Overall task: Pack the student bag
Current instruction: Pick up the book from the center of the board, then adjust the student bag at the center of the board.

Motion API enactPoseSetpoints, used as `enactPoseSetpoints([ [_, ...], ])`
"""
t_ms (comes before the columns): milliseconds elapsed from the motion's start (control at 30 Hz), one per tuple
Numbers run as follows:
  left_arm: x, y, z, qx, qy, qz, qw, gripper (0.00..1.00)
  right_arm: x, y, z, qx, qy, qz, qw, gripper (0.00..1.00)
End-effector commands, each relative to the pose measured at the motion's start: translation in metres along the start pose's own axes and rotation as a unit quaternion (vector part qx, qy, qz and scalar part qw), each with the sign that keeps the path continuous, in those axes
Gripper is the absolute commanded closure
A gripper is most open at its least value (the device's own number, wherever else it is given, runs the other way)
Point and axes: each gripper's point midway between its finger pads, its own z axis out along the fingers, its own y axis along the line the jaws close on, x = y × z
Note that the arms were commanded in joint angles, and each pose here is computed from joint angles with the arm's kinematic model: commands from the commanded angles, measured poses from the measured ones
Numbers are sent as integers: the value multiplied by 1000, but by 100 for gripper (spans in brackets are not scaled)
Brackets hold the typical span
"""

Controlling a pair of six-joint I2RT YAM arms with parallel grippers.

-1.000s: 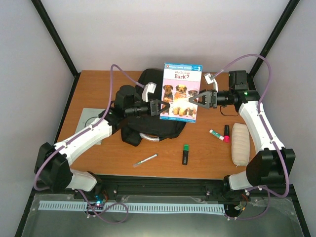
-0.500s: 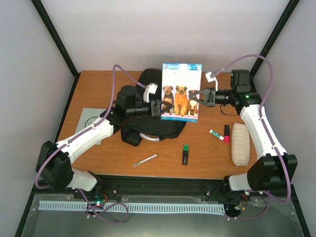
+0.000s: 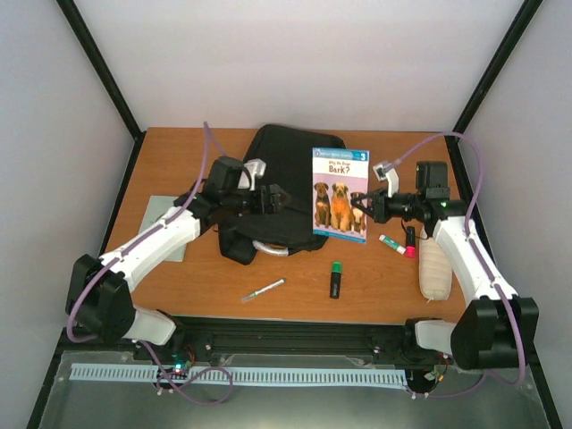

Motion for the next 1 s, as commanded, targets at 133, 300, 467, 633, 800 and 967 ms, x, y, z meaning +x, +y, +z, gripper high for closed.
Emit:
enactPoseSetpoints([
  [133, 21, 142, -48, -207, 10, -162, 965, 2, 13, -3, -12, 36, -33, -89, 995, 97],
  [300, 35, 165, -40, -196, 1, -207, 959, 2, 23, -15, -8, 40, -25, -85, 995, 97],
  [467, 45, 182, -30, -207, 7, -232, 950, 4, 25, -19, -7, 40, -21, -83, 996, 97],
  [633, 58, 175, -15, -153, 25, -239, 959, 8, 24, -17, -10, 48, -23, -93, 994, 97],
  [800, 75, 164, -7, -101, 47, -242, 964, 11, 22, -24, -12, 62, -24, -90, 994, 97],
  [967, 90, 150, -1, -75, 67, -243, 965, 17, 22, -32, -12, 68, -21, -76, 995, 97],
])
